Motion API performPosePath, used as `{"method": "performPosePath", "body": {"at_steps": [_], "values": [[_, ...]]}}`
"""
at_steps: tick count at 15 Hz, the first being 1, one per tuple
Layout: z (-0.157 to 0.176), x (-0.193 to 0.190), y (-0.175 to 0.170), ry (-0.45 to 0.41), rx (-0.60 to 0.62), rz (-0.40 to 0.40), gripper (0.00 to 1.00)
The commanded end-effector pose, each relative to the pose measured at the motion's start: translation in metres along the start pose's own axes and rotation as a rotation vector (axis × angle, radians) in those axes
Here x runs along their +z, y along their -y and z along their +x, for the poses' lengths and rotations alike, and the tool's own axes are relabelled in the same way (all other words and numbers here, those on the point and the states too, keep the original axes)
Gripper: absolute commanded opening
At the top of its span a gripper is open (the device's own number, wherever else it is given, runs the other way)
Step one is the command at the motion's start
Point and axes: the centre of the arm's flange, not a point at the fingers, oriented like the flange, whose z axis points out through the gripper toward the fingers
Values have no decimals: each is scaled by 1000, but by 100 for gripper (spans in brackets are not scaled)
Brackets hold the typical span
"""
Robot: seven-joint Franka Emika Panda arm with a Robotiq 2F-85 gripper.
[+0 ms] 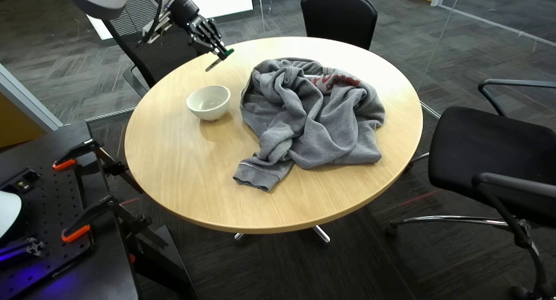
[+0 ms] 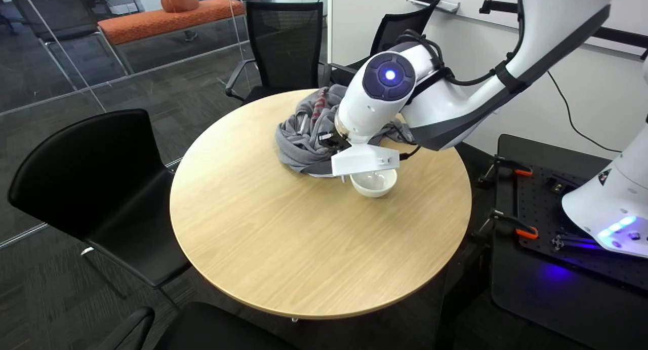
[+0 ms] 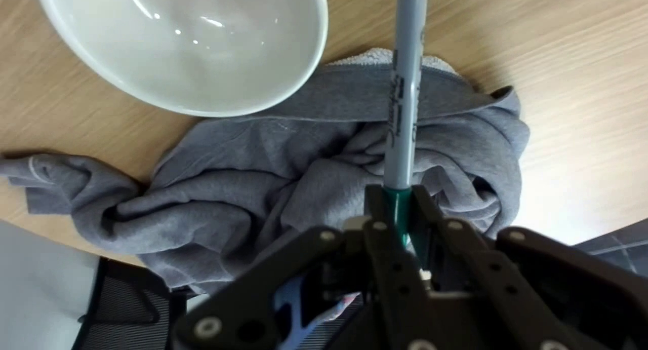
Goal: Put the marker in the white bowl
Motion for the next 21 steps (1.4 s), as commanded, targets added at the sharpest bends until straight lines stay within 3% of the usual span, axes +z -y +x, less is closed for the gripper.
{"method": "performPosePath", "body": {"at_steps": [1, 8, 21], "values": [[-3, -13, -21, -52, 67, -40, 4], [-9, -19, -33, -116, 124, -76, 4], [6, -6, -44, -92, 185, -153, 4]]}}
